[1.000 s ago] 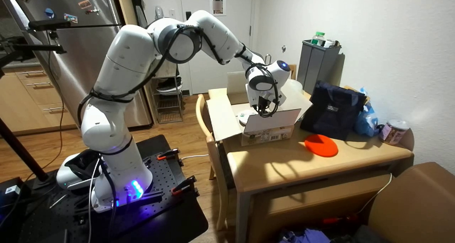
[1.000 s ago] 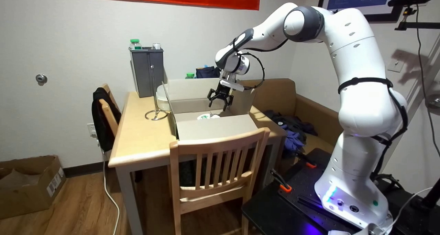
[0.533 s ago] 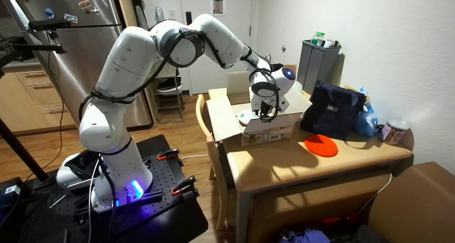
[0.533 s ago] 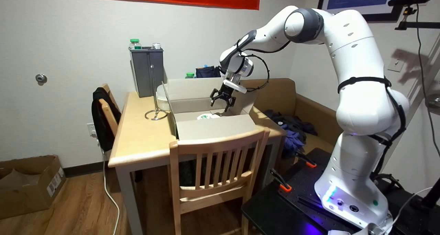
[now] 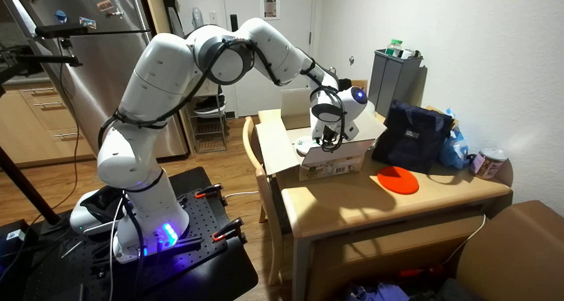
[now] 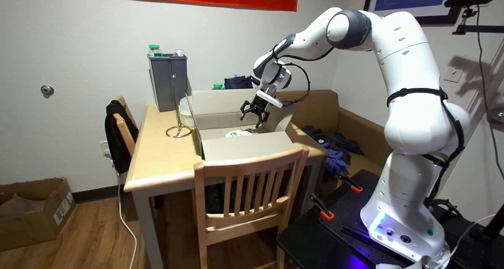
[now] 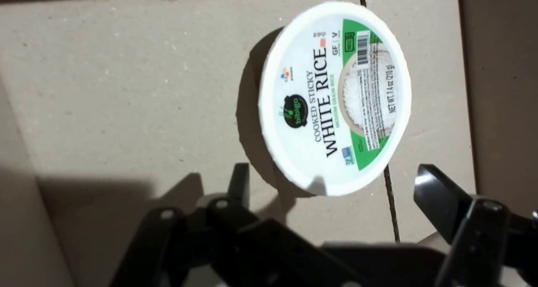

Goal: Put the thing in the box on the table

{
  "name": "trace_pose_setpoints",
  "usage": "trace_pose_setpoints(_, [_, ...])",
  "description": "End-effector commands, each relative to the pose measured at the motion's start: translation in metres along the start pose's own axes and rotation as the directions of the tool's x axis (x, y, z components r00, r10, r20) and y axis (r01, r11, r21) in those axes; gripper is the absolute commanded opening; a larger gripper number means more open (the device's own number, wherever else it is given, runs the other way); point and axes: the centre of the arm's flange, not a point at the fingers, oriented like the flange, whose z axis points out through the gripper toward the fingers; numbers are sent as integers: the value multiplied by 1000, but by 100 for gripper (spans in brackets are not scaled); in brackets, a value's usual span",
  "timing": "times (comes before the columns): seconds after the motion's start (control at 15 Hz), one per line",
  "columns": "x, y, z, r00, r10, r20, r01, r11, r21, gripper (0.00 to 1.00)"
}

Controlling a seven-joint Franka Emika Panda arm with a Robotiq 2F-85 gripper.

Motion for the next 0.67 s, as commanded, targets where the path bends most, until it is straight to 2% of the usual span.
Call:
trace_pose_setpoints(0.0, [-1,5,22,1000,0,-1,0,1000,31,100])
trace_pose_setpoints(0.6, [-2,10,41,1000,26,10,-25,999,-20,100])
